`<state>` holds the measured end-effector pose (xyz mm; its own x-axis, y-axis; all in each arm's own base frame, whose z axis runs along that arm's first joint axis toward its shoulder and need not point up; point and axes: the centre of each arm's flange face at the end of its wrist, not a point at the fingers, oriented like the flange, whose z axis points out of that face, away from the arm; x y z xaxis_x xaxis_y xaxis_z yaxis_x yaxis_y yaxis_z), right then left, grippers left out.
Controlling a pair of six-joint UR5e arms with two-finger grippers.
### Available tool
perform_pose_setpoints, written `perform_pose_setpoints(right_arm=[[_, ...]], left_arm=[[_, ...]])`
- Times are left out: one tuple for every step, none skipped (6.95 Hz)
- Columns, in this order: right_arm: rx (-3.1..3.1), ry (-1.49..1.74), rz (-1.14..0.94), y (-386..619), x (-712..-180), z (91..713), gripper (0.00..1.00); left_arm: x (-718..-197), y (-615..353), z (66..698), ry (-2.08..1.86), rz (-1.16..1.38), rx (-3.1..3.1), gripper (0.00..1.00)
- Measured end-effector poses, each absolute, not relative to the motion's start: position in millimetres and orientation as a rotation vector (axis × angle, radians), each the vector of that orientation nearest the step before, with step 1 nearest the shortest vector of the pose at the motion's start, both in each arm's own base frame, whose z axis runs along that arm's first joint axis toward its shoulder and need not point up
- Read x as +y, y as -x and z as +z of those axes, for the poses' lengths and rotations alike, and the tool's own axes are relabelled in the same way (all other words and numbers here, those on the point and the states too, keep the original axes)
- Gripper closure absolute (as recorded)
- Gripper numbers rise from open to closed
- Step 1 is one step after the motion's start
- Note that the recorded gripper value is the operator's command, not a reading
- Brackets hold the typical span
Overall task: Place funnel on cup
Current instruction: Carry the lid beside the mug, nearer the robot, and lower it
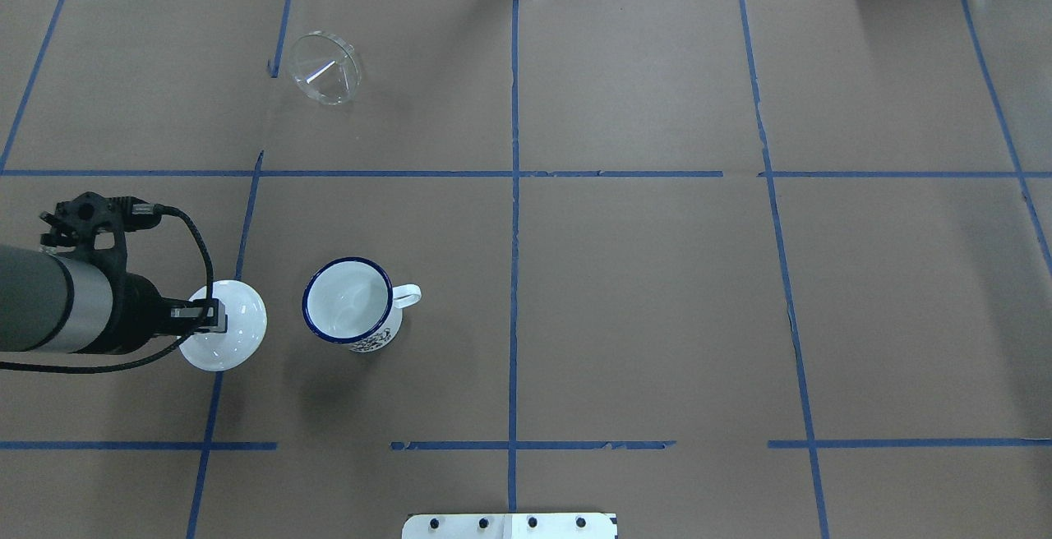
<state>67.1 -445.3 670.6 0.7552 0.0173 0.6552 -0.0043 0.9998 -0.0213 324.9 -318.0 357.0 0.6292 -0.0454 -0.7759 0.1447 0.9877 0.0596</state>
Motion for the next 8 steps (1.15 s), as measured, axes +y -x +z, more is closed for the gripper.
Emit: perform_pose_setpoints(right_arm=[[-0.715, 0.019, 0.012, -67, -445, 671, 0.0], [-0.715, 0.018, 0.012, -67, -445, 670, 0.0], [-0.715, 0.018, 0.012, -67, -446, 670, 0.0], [-0.715, 0.018, 0.012, -67, -446, 670, 0.0], [-0.715, 0.018, 0.012, -67, -445, 670, 0.0], [-0.715, 0.018, 0.011, -67, -445, 670, 0.0], [-0.715, 0.018, 0.011, -67, -445, 670, 0.0], [-0.715, 0.018, 0.011, -67, -445, 670, 0.0]], left_arm=[[-321, -346, 389, -0.111, -0.096, 0.882, 1.0], [-317, -361, 406, -0.1, -0.077, 0.88, 1.0], [-308, -372, 414, -0.088, -0.053, 0.878, 1.0], [-300, -381, 418, -0.078, -0.034, 0.877, 1.0], [-297, -384, 418, -0.074, -0.024, 0.877, 0.83], [-295, -386, 418, -0.072, -0.018, 0.879, 0.64], [-295, -386, 418, -0.073, -0.017, 0.879, 0.01], [-295, -387, 417, -0.073, -0.016, 0.88, 0.0]])
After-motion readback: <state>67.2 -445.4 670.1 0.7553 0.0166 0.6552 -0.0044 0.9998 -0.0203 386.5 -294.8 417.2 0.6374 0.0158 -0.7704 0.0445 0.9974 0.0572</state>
